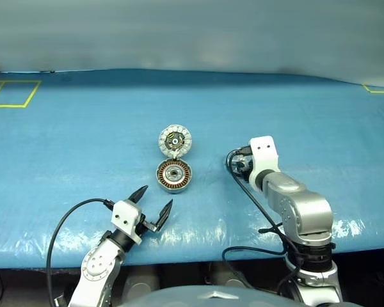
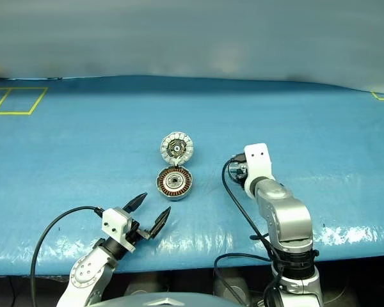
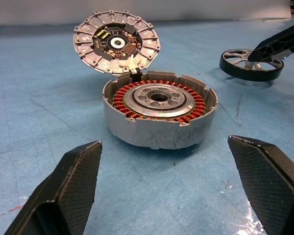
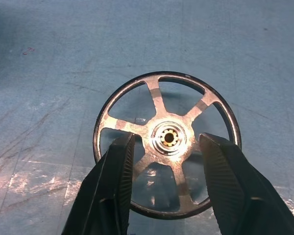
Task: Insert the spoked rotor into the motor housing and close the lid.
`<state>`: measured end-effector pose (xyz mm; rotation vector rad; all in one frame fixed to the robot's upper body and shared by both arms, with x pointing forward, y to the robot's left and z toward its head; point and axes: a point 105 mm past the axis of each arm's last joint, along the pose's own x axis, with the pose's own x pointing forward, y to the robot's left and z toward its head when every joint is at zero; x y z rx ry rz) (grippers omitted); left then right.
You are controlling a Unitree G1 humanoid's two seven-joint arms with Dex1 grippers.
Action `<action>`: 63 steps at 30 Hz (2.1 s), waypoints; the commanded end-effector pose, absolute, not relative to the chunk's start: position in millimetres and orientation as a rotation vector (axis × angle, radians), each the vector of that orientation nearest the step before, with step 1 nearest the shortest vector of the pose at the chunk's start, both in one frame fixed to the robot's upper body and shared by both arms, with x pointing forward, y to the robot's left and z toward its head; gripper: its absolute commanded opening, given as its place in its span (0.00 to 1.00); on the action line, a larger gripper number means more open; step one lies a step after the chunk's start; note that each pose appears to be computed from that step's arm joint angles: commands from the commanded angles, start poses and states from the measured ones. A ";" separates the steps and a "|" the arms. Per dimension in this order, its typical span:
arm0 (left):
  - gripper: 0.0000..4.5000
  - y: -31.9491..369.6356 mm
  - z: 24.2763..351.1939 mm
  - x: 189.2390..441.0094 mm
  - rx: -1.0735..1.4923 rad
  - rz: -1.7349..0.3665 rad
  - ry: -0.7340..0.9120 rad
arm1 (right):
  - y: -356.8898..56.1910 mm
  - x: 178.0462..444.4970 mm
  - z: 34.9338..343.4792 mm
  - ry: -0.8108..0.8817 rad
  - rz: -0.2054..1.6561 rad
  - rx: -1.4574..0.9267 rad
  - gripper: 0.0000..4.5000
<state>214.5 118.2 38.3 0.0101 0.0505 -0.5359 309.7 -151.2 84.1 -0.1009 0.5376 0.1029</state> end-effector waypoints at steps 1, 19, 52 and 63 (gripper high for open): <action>1.00 117.9 41.7 214.2 -0.001 -0.538 0.036 | -151.9 313.9 100.0 0.466 0.092 -0.092 0.62; 1.00 117.4 42.7 215.3 0.007 -0.558 0.039 | -146.4 311.4 102.9 0.444 0.129 -0.163 0.90; 1.00 118.9 44.4 215.0 0.000 -0.522 0.030 | -158.4 319.4 67.8 0.593 0.266 -0.283 0.42; 1.00 117.4 42.3 214.3 -0.010 -0.515 0.030 | -156.9 318.2 67.6 0.600 0.294 -0.304 0.30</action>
